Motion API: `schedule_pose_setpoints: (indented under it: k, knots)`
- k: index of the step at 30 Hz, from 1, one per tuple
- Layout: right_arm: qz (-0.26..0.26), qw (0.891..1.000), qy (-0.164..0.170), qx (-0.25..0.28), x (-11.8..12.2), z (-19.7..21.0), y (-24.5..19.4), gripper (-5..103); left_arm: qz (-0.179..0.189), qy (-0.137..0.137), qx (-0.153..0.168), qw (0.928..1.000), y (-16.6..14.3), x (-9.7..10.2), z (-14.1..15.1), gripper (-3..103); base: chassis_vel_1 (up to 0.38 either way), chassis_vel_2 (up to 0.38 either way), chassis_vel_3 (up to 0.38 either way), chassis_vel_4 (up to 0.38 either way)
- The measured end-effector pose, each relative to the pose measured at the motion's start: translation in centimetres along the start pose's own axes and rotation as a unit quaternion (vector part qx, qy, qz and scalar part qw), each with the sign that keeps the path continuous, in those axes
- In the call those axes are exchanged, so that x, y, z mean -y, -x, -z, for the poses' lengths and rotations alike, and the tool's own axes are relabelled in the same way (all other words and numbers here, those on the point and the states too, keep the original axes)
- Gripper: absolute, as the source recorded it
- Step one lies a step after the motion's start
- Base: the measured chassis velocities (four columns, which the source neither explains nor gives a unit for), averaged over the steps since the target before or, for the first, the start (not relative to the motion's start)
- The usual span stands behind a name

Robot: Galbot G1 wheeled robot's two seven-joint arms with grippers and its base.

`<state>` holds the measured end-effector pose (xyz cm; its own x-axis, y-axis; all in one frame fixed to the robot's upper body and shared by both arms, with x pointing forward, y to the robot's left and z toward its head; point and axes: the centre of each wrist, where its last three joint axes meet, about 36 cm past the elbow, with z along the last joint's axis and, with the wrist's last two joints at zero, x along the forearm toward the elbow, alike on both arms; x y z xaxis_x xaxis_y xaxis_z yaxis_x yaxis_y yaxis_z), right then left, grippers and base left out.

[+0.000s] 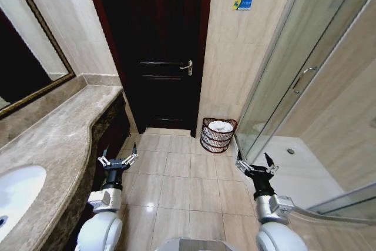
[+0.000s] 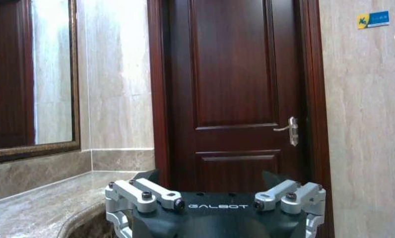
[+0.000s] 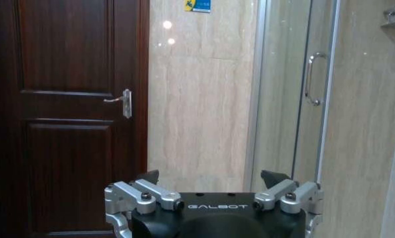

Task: Discard the used towel into the hamper.

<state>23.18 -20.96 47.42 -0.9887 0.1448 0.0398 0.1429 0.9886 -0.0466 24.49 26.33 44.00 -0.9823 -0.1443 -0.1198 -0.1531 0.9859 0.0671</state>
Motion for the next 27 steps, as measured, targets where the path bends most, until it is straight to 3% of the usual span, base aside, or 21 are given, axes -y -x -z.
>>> schedule_pose_setpoints:
  k: [27]
  knots:
    - [0.001, 1.0, 0.0, 0.0, 0.0, 0.0, 0.0, 100, -0.001, 0.0, 0.0, 1.0, 0.0, 0.0, 0.0, 100, 0.0, 0.0, 0.0, 0.0]
